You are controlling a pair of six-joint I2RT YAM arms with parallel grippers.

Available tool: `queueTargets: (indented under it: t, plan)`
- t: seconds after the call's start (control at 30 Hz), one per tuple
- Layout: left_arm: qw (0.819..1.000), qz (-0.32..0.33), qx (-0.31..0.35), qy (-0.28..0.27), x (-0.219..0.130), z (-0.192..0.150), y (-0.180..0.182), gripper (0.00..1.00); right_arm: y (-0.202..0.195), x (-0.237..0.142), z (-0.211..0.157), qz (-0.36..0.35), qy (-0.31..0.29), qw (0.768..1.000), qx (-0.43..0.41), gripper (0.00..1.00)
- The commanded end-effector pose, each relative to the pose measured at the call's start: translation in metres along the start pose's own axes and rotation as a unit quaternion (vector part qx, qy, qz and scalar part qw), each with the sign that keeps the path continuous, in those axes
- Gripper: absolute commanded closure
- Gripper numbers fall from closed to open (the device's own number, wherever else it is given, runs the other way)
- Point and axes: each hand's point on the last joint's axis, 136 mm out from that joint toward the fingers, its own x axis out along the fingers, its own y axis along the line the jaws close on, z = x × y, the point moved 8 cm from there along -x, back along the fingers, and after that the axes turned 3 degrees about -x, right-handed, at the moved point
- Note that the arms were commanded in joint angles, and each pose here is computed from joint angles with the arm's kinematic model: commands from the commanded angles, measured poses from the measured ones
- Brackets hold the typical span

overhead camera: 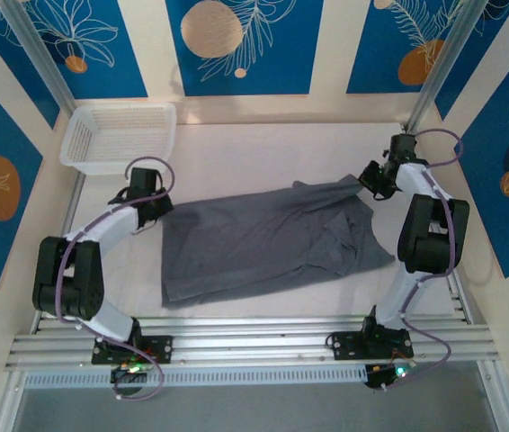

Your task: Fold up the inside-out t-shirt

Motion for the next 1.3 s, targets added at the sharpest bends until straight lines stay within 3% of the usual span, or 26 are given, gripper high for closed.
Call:
queueTargets:
  t: [0.0,0.2,0.33,0.57,0.73,0.83,0.97,1.03,1.1,1.17,1.27]
  plan:
    - [0.999,0.016,-0.02,0.031,0.006,-0.018,0.017,1.0,0.0,0.0,0.004,0.01,-0.01,1.0,0.016,1.0]
    - [1.0,-0.015,-0.015,-0.005,-0.025,-0.012,0.015,1.0,0.013,-0.035,0.01,0.019,-0.049,0.999,0.005,1.0]
    - [0.999,-0.028,-0.014,-0.019,-0.043,-0.014,0.017,1.0,0.001,-0.04,-0.007,-0.002,-0.054,0.998,0.024,1.0]
    - [0.998,-0.033,-0.04,0.025,-0.032,-0.057,0.037,1.0,-0.029,-0.014,-0.058,-0.028,-0.007,0.998,0.064,1.0]
    - [0.999,-0.017,-0.042,0.03,-0.028,-0.066,0.045,1.0,-0.045,-0.011,-0.076,-0.062,-0.013,0.993,0.097,0.9]
    - [0.998,-0.039,-0.038,0.019,-0.032,-0.066,0.043,0.88,-0.042,-0.023,-0.072,-0.054,-0.047,0.993,0.095,0.82]
    - [0.998,-0.059,-0.029,-0.001,-0.045,-0.062,0.039,0.57,-0.024,-0.039,-0.059,-0.04,-0.051,0.996,0.068,0.7]
    - [0.997,-0.069,-0.025,-0.012,-0.055,-0.058,0.037,0.46,-0.013,-0.051,-0.053,-0.036,-0.07,0.996,0.052,0.68]
    - [0.996,-0.082,-0.016,-0.026,-0.067,-0.053,0.033,0.4,0.004,-0.06,-0.048,-0.02,-0.1,0.995,0.02,0.6]
    - [0.994,-0.1,-0.002,-0.038,-0.08,-0.05,0.026,0.36,0.027,-0.057,-0.044,-0.01,-0.113,0.993,-0.034,0.46]
    - [0.989,-0.143,0.027,-0.04,-0.095,-0.049,0.009,0.3,0.042,-0.035,-0.033,-0.038,-0.084,0.992,-0.082,0.4]
